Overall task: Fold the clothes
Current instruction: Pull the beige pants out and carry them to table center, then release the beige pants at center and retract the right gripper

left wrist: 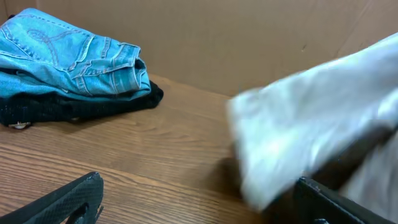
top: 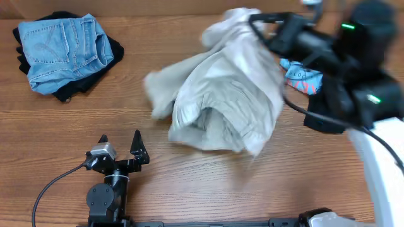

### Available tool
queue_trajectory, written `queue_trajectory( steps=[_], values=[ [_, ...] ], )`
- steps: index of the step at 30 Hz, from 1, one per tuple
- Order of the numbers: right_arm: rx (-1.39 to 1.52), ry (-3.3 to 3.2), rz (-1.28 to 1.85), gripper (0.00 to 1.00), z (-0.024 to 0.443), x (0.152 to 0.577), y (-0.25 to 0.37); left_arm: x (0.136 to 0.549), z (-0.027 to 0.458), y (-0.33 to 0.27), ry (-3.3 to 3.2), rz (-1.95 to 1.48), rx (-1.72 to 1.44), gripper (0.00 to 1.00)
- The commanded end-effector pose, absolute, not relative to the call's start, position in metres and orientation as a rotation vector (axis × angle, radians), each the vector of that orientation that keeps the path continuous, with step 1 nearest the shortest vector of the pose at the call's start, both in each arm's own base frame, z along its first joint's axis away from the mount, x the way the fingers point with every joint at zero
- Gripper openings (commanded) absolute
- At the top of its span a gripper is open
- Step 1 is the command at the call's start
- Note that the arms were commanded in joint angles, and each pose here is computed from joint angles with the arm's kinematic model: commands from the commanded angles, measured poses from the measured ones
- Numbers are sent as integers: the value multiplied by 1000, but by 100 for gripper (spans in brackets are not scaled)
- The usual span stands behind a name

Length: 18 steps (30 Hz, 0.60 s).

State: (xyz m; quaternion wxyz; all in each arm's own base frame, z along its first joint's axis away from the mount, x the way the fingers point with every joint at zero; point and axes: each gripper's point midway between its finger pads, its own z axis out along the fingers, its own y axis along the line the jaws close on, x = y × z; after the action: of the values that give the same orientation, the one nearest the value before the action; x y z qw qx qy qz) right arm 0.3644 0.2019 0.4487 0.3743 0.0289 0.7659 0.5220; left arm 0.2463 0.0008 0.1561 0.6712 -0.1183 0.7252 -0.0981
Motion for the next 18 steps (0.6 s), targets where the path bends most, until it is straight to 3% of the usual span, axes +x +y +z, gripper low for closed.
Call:
queue_trajectory(
  steps=[1,4,5,6,8,9,11,14,18],
  values=[
    [77,1982,1246,4,431,387,232,246,157,2,1625,-199,-257,100],
    [102,2048,1205,4,398,405,255,246,157,2,1625,-199,-257,100],
    [102,2063,1175,13,390,410,256,246,157,2,1625,-199,-257,100],
    [88,2073,1151,29,384,412,256,246,157,2,1625,-199,-257,100],
    [109,2083,1104,45,379,416,251,246,157,2,1625,-199,-257,100],
    [96,2080,1040,65,376,420,245,246,157,2,1625,-199,-257,100],
    [123,2091,980,76,371,422,237,246,157,2,1625,-199,-257,100],
    [166,2101,863,86,365,427,218,246,157,2,1625,-199,-257,100],
    [294,2120,754,92,372,421,166,246,157,2,1625,-199,-257,100]
  ],
)
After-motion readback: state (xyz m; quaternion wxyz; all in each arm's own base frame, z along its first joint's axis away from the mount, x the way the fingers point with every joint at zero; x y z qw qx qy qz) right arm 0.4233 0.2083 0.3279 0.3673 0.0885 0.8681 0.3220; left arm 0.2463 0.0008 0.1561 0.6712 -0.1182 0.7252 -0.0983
